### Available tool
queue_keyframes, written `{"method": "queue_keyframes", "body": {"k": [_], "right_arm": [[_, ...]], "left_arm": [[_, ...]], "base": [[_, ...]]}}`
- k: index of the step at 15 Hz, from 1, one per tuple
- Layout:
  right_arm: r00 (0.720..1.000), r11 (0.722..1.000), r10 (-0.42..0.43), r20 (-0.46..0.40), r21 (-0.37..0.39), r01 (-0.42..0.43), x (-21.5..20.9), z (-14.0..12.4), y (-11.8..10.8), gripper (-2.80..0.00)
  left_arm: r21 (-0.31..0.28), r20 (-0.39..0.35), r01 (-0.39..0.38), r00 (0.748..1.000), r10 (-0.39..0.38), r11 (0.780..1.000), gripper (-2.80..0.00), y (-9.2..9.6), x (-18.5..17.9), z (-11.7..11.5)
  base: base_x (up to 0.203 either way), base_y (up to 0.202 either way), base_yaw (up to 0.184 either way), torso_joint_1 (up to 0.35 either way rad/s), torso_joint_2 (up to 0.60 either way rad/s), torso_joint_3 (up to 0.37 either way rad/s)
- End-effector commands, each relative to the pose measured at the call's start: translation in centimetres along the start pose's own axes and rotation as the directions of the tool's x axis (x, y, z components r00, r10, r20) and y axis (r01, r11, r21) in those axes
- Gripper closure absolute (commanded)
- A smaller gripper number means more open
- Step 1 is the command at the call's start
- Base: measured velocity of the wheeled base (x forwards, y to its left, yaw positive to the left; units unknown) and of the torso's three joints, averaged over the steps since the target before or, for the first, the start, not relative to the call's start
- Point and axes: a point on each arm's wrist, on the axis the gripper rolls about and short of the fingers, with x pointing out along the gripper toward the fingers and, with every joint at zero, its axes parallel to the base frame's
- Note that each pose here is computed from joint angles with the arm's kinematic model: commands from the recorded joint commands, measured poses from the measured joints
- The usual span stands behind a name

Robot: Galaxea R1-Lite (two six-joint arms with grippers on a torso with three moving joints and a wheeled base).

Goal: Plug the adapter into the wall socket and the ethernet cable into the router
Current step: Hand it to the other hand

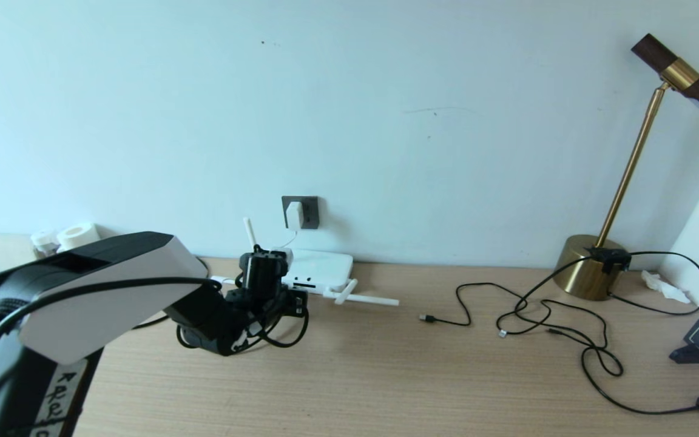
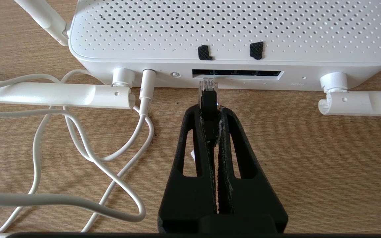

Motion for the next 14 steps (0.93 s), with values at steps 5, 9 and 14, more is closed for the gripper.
{"method": "queue_keyframes", "body": {"k": [5,9,14], "right_arm": [[1.000,1.000,0.001,-0.014,0.000,-0.001,0.09,-0.34,0.00,-2.80],[1.000,1.000,0.001,-0.014,0.000,-0.001,0.09,-0.34,0.00,-2.80],[1.000,1.000,0.001,-0.014,0.000,-0.001,0.09,-0.34,0.00,-2.80]], "left_arm": [[-0.003,0.009,-0.003,1.000,0.003,1.000,0.00,0.09,-0.05,0.22],[-0.006,0.014,-0.005,1.000,0.005,1.000,0.00,0.18,0.10,0.33],[-0.007,0.020,-0.005,1.000,0.005,1.000,0.00,0.13,0.30,0.48]], "base": [[0.000,0.000,0.000,0.000,0.00,0.000],[0.000,0.000,0.000,0.000,0.00,0.000],[0.000,0.000,0.000,0.000,0.00,0.000]]}}
